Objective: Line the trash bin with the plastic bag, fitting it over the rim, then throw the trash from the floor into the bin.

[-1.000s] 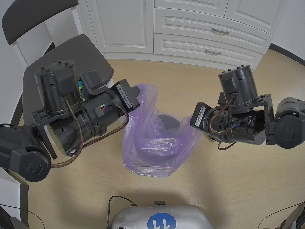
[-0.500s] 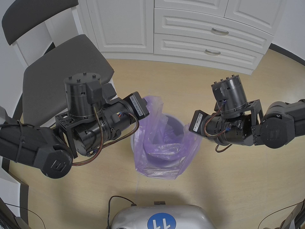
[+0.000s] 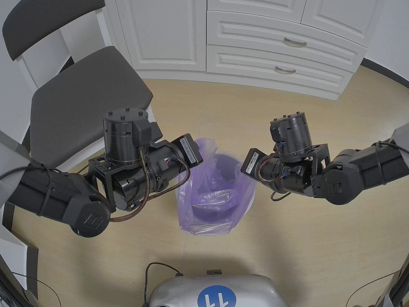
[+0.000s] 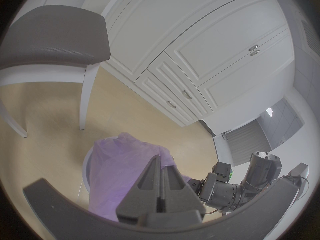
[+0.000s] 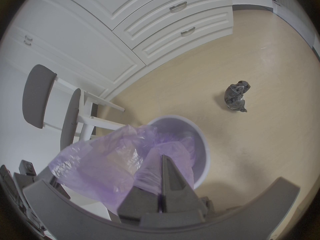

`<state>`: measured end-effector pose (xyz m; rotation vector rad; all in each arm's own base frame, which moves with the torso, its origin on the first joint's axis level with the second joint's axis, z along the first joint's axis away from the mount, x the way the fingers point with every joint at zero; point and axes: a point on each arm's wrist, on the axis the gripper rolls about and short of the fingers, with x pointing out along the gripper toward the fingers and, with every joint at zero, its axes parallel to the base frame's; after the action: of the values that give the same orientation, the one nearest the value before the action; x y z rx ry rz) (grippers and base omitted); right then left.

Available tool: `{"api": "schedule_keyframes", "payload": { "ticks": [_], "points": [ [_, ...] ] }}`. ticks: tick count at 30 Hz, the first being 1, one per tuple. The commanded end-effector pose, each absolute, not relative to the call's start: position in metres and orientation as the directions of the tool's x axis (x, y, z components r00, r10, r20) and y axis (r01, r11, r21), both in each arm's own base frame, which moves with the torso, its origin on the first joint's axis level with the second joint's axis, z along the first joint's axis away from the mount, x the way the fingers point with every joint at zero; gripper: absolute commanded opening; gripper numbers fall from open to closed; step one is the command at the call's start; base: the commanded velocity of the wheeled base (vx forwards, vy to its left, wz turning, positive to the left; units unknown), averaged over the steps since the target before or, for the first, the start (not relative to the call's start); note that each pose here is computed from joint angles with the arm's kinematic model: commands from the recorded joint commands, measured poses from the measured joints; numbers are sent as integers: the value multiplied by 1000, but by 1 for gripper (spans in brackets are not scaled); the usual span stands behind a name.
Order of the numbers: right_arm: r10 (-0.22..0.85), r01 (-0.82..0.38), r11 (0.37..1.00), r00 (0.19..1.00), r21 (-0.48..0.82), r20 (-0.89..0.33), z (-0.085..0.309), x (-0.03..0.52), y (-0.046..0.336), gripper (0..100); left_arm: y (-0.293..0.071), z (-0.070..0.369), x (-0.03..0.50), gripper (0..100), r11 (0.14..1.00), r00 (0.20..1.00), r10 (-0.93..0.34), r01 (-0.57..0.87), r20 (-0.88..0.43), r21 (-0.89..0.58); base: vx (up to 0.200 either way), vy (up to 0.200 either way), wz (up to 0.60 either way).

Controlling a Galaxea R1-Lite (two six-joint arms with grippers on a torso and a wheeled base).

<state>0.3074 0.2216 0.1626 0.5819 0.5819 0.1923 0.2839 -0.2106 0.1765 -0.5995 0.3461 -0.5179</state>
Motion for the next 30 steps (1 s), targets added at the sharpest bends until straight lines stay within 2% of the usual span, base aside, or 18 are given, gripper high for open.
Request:
{"api": "schedule_keyframes", "payload": {
  "ticks": [1,8,14,17,22,30],
  "points": [
    [330,5,820,812,572,-480,128,318,234,0,-211,166,293,0,719,822,-539,335,-184,-609,0,0,0],
    [314,23,829,807,559,-500,109,327,234,0,-215,151,298,0,732,813,-537,316,-225,-603,0,0,0],
    [257,60,848,822,527,-507,104,343,213,0,-222,139,300,0,728,802,-541,296,-253,-619,0,0,0],
    [226,71,862,833,502,-506,110,350,195,0,-233,126,302,0,730,784,-552,290,-283,-619,0,0,0],
    [237,51,864,836,501,-494,132,336,186,0,-247,112,313,0,724,773,-560,283,-297,-629,0,0,0],
    [262,18,867,833,497,-487,142,325,189,0,-266,87,348,0,710,757,-581,293,-299,-640,0,0,0]
  ]
}}
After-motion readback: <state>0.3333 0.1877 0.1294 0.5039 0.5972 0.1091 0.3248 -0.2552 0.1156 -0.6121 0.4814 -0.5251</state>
